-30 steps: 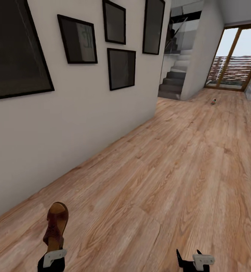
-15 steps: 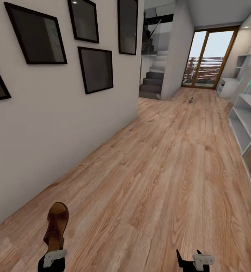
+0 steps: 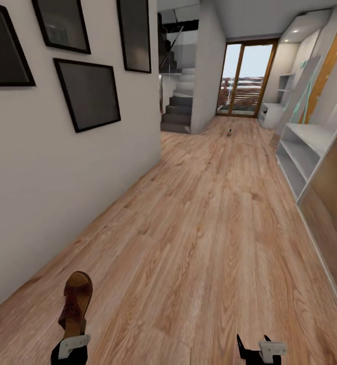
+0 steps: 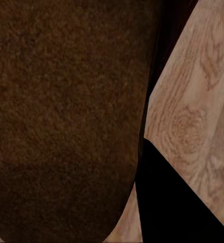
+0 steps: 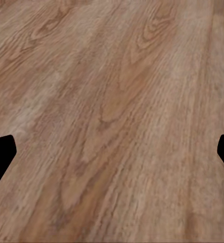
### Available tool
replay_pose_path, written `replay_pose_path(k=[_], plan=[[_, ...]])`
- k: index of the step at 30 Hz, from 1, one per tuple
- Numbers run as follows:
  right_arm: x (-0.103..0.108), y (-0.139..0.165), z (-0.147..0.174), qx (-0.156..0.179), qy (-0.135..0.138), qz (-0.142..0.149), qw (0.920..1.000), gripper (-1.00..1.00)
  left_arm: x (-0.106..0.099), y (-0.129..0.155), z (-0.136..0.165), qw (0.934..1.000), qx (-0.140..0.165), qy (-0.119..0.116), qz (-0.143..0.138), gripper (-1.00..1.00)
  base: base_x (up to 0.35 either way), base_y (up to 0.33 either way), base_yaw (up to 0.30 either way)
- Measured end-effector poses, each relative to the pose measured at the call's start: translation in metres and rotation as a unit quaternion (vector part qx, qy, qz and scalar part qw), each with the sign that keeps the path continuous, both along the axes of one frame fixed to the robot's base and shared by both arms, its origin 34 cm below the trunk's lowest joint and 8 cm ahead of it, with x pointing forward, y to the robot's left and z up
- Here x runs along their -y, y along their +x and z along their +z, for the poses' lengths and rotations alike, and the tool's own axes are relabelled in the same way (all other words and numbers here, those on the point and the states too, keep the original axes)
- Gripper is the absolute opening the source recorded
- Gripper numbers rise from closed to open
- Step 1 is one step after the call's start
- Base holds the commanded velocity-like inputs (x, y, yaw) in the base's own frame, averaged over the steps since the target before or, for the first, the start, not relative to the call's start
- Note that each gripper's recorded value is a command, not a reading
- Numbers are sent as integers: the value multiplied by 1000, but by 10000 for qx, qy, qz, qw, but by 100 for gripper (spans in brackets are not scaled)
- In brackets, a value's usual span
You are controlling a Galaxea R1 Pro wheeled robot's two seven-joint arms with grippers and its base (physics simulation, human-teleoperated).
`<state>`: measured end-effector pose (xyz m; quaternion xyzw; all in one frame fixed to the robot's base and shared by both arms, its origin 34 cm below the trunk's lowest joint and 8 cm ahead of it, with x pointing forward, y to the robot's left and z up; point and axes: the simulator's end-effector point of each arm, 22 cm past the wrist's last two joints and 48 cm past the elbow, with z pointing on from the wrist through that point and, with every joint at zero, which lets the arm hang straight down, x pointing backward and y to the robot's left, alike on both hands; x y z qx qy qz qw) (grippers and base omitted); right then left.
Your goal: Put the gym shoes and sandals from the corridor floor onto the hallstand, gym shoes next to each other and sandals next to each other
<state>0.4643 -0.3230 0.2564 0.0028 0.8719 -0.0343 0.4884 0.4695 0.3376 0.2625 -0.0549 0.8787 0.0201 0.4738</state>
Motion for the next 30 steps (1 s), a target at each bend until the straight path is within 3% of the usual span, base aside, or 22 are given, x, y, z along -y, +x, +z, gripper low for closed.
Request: replay_pose_path(k=[18, 30], plan=[[-1, 0, 0, 3, 6, 1, 10000, 100, 1, 0, 0, 10000, 1, -2, -3, -100, 337, 0, -287], [-2, 1, 0, 8, 15, -4, 10000, 100, 1, 0, 0, 10000, 1, -7, -10, -100, 337, 0, -22]])
